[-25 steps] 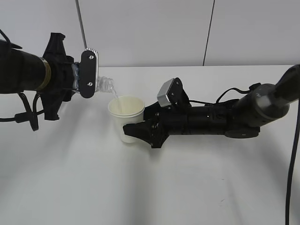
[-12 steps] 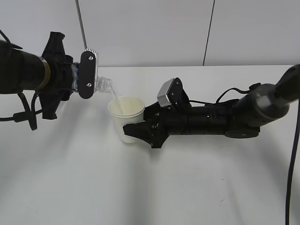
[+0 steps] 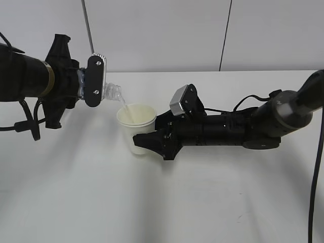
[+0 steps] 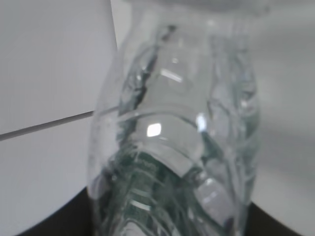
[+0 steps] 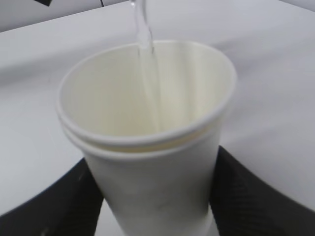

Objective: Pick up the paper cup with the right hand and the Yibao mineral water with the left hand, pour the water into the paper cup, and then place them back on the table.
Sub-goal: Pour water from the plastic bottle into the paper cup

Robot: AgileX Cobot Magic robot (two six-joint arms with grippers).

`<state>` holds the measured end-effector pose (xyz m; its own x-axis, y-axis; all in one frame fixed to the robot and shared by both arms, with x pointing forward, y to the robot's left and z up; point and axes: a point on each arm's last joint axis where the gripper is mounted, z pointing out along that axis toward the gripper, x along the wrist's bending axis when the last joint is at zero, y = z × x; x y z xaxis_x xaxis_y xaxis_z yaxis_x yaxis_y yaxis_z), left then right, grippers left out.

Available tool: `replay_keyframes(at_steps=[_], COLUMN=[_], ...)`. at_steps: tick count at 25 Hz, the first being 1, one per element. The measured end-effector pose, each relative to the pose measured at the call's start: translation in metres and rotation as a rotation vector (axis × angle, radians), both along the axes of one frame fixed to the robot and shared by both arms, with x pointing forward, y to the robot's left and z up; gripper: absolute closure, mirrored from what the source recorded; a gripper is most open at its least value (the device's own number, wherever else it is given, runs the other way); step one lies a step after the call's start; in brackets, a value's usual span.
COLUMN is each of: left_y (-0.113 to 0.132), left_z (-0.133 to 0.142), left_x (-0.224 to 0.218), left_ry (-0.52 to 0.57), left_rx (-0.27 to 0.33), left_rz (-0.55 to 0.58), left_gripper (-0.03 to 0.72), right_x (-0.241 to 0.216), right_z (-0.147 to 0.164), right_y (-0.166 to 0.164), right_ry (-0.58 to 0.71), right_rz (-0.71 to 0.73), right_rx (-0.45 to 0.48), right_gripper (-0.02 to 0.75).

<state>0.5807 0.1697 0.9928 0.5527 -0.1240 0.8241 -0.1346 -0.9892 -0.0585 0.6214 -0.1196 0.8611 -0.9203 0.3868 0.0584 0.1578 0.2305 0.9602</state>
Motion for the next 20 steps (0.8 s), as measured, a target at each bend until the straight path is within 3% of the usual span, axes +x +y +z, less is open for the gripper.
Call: replay_keyframes(at_steps=[20], left_y=[-0.010], left_z=[0.001], left_x=[-0.004], left_ry=[-0.014], left_rx=[0.027], left_rz=[-0.019], left_gripper=[0.375], right_x=[0.000], right_z=[0.000], right_y=[0.000], right_ry=[0.000], right_rz=[0.002], right_rx=[-0.004], right_gripper=[0.250])
